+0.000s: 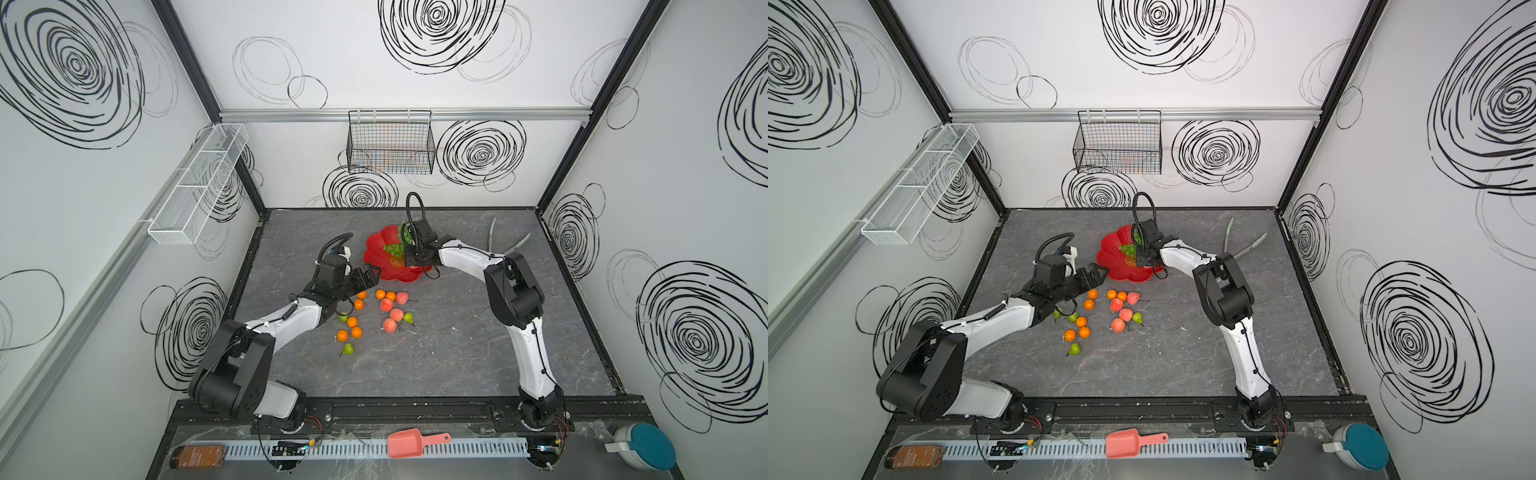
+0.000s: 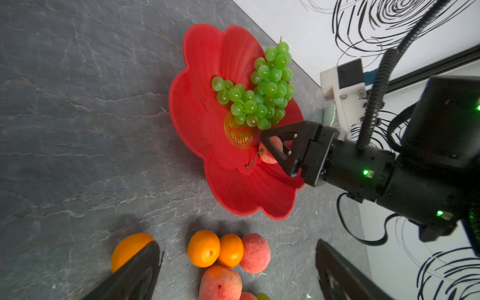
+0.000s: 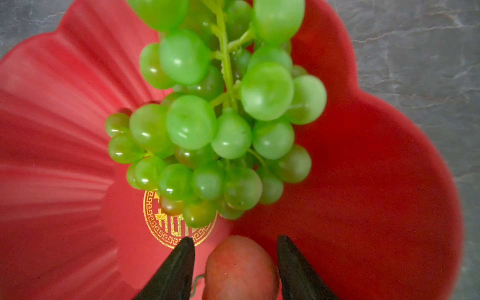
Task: Arrange fruit in a fruit bowl
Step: Place the fruit in the fruit bowl, then pick up the fruit from the center of the table.
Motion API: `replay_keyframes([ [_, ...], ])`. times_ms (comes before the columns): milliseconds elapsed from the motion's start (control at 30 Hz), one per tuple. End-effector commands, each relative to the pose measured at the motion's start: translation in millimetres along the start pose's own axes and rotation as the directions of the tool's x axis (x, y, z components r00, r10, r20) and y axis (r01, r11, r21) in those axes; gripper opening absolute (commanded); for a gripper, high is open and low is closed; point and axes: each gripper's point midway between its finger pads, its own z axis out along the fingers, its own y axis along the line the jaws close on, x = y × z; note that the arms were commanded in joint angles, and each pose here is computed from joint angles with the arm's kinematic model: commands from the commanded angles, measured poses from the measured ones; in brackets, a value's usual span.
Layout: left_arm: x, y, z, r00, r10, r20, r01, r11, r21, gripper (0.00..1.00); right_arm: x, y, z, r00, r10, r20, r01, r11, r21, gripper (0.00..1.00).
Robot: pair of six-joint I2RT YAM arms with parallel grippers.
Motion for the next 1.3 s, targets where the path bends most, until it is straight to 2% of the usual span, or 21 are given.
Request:
replay_keyframes([
  [0,-18.2,-17.9,-16.8,0.997,0.054,0.06,-0.055,0.998,0.004,0.96,-29.4,3.1,-38.3,0.997,-0.008,0.074,0.008,1.0,0.001,0.56],
  [200,-8.6,-25.6,-45.1,0.993,0.105,0.054,-0.105,0.994,-0.008,0.96,-34.2,14.7,-84.4,0.991,0.006,0.131,0.003,0.997,-0.074,0.56],
  [367,9.0,-27.0,-67.8,0.991,0.129,0.039,-0.129,0.992,-0.009,0.96,-21.1,20.5,-116.8,0.986,0.014,0.166,0.006,0.993,-0.121,0.56],
  [600,46.1,-25.9,-88.1,0.989,0.149,-0.018,-0.149,0.989,-0.003,0.96,13.6,34.8,-147.3,0.986,-0.019,0.167,0.046,0.986,-0.158,0.57],
  [767,75.1,-25.3,-99.5,0.988,0.145,-0.057,-0.145,0.989,0.004,0.96,58.0,60.0,-162.9,0.976,-0.143,0.166,0.167,0.976,-0.143,0.55],
  [900,94.3,-13.6,-105.9,0.989,0.121,-0.086,-0.124,0.992,-0.03,0.96,102.4,80.2,-164.5,0.984,-0.155,0.084,0.168,0.968,-0.188,0.54],
  [1000,100.5,-1.2,-111.1,0.994,0.062,-0.094,-0.066,0.997,-0.049,0.96,132.1,86.3,-160.9,0.989,-0.146,0.014,0.147,0.976,-0.161,0.54],
  [1167,93.0,10.5,-119.9,0.997,-0.009,-0.073,0.007,1.0,-0.027,0.96,175.6,103.3,-153.9,0.988,-0.126,-0.085,0.112,0.982,-0.152,0.55],
  [1267,85.6,18.8,-122.6,0.997,-0.041,-0.069,0.04,0.999,-0.018,0.96,193.0,109.7,-147.9,0.985,-0.122,-0.124,0.105,0.985,-0.14,0.61],
])
